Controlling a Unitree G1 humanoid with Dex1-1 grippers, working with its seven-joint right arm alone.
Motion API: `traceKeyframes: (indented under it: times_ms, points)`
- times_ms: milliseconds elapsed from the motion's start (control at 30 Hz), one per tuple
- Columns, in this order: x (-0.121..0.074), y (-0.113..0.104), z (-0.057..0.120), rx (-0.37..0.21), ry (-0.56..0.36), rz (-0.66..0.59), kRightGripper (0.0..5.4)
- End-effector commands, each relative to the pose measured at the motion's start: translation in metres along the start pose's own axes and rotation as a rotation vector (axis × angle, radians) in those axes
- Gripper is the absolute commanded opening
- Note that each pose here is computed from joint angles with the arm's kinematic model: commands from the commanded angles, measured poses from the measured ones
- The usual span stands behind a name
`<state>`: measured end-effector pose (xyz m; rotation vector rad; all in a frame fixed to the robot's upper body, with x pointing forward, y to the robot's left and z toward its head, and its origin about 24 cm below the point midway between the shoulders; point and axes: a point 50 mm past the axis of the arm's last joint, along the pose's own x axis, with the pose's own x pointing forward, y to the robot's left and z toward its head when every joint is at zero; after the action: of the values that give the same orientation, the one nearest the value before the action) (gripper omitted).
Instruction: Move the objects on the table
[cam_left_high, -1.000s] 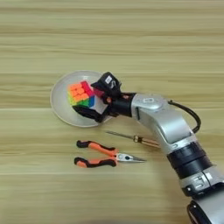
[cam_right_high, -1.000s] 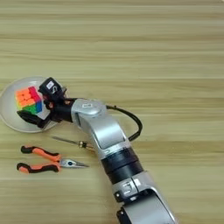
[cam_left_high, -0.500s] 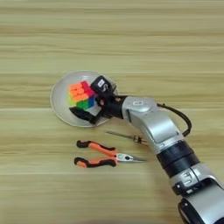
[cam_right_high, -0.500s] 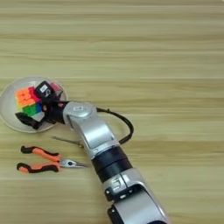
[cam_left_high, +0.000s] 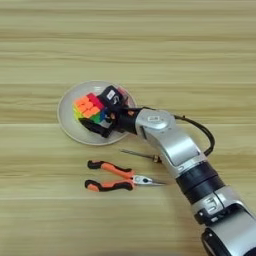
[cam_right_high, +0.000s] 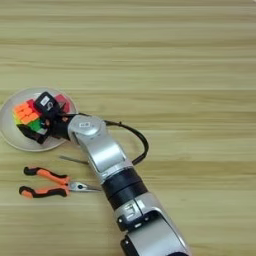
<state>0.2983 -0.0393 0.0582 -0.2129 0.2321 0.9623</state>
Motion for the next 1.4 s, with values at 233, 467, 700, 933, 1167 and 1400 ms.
traceKeyframes:
  times_ms: [233, 467, 700, 933, 1167, 1400]
  points:
    - [0.000, -0.005, 0.037, -0.111, -0.130, -0.026, 3.33]
    - [0.000, -0.006, 0.037, -0.112, -0.134, -0.031, 3.33]
    - [-0.004, -0.011, 0.044, -0.116, -0.167, -0.049, 3.33]
    - [-0.020, -0.021, 0.068, -0.115, -0.265, -0.070, 3.33]
    - [-0.038, -0.036, 0.079, -0.109, -0.308, -0.111, 3.32]
    - [-0.061, -0.071, 0.079, -0.085, -0.310, -0.240, 3.32]
